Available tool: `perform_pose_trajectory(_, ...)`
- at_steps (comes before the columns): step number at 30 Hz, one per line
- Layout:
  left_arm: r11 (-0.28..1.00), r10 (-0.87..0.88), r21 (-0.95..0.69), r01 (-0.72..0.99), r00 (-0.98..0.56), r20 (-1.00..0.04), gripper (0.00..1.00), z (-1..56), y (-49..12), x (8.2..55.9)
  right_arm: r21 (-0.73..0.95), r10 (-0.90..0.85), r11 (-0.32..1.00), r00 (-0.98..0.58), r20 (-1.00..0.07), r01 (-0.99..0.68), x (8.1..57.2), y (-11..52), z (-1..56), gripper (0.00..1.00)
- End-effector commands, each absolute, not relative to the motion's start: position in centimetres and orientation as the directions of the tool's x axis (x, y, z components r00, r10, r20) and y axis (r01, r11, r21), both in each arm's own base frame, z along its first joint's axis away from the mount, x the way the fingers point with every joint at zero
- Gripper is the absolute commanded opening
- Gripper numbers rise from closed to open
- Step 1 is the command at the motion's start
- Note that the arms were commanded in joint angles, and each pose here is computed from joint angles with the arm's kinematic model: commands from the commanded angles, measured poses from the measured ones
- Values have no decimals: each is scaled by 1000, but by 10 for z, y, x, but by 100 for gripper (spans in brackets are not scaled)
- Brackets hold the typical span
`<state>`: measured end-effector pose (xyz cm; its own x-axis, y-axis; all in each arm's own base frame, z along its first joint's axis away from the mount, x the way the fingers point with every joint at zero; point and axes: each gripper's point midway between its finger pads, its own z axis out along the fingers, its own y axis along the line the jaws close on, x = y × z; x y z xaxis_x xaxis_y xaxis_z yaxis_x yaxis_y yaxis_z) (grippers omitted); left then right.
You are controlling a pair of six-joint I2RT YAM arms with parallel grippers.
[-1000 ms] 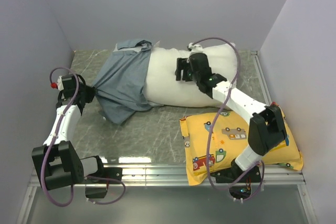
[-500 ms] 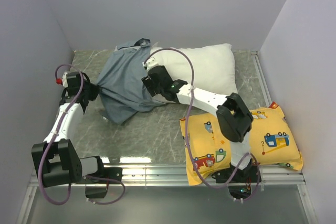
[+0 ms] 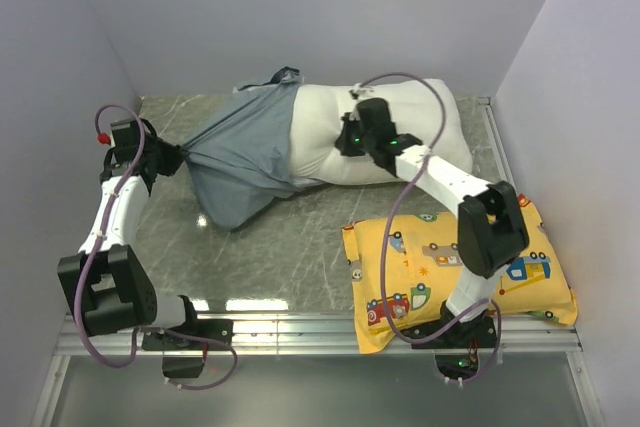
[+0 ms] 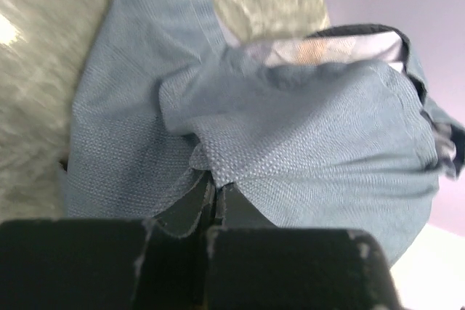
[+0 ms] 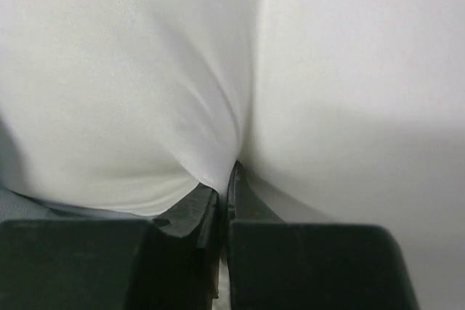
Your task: Remove the pillowcase from the pillow
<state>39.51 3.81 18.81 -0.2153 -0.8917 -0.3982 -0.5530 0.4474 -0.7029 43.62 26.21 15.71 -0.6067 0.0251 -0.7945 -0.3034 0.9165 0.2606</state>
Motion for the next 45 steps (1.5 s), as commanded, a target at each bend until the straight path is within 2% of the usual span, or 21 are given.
perform_pose_trajectory(1, 433, -869, -693, -576, -64, -490, 1, 213, 89, 408, 266, 154, 961, -659, -736, -72, 438, 180, 149, 0)
perform_pose_trajectory(4, 490, -856, -711, -505, -122, -503, 0, 220, 76, 420, 317, 153, 938, -656, -739, -137, 435, 194, 163, 0)
perform_pose_trajectory(7, 590, -800, -675, -442, -214, -560, 9, 235, 46, 429, 355, 166, 921, -659, -734, -163, 435, 202, 171, 0)
perform_pose_trajectory(8, 629, -768, -643, -437, -224, -600, 20, 239, 42, 430, 368, 174, 914, -656, -734, -170, 436, 205, 177, 0)
perform_pose_trajectory(10, 686, -724, -629, -367, -259, -639, 34, 257, 13, 430, 385, 179, 904, -655, -734, -185, 437, 210, 180, 0)
perform_pose_trajectory(11, 713, -698, -606, -352, -270, -663, 48, 261, 6, 429, 397, 188, 898, -654, -733, -187, 437, 212, 184, 0)
perform_pose_trajectory(14, 779, -627, -559, -285, -317, -712, 68, 275, -32, 424, 406, 193, 893, -648, -737, -196, 438, 216, 189, 0)
perform_pose_trajectory(17, 821, -567, -538, -191, -374, -733, 77, 281, -80, 412, 408, 193, 892, -649, -736, -197, 438, 219, 190, 0)
perform_pose_trajectory(21, 866, -468, -493, -82, -479, -743, 85, 260, -167, 388, 407, 188, 889, -646, -739, -207, 437, 228, 193, 0)
perform_pose_trajectory(24, 895, -400, -444, -47, -526, -751, 87, 242, -211, 372, 397, 177, 893, -645, -744, -212, 436, 234, 194, 0)
perform_pose_trajectory(30, 936, -326, -342, -87, -580, -746, 90, 194, -249, 370, 379, 150, 895, -642, -751, -234, 431, 244, 199, 0)
perform_pose_trajectory(33, 950, -310, -264, -167, -597, -740, 83, 169, -244, 373, 371, 146, 899, -641, -754, -231, 430, 243, 199, 0)
perform_pose_trajectory(35, 949, -312, -220, -224, -601, -736, 69, 155, -233, 371, 354, 140, 909, -636, -759, -222, 432, 238, 199, 0)
perform_pose_trajectory(37, 944, -323, -210, -253, -590, -740, 51, 148, -222, 365, 335, 134, 918, -631, -764, -211, 432, 233, 200, 0)
perform_pose_trajectory(38, 935, -343, -215, -282, -570, -746, 27, 147, -215, 363, 322, 135, 925, -621, -772, -199, 435, 229, 203, 0)
perform_pose_trajectory(41, 907, -399, -229, -354, -541, -741, 1, 144, -185, 358, 305, 139, 935, -607, -782, -179, 439, 219, 211, 0)
perform_pose_trajectory(45, 817, -543, -300, -492, -484, -686, 0, 123, -122, 359, 315, 173, 937, -584, -793, -151, 444, 202, 225, 0)
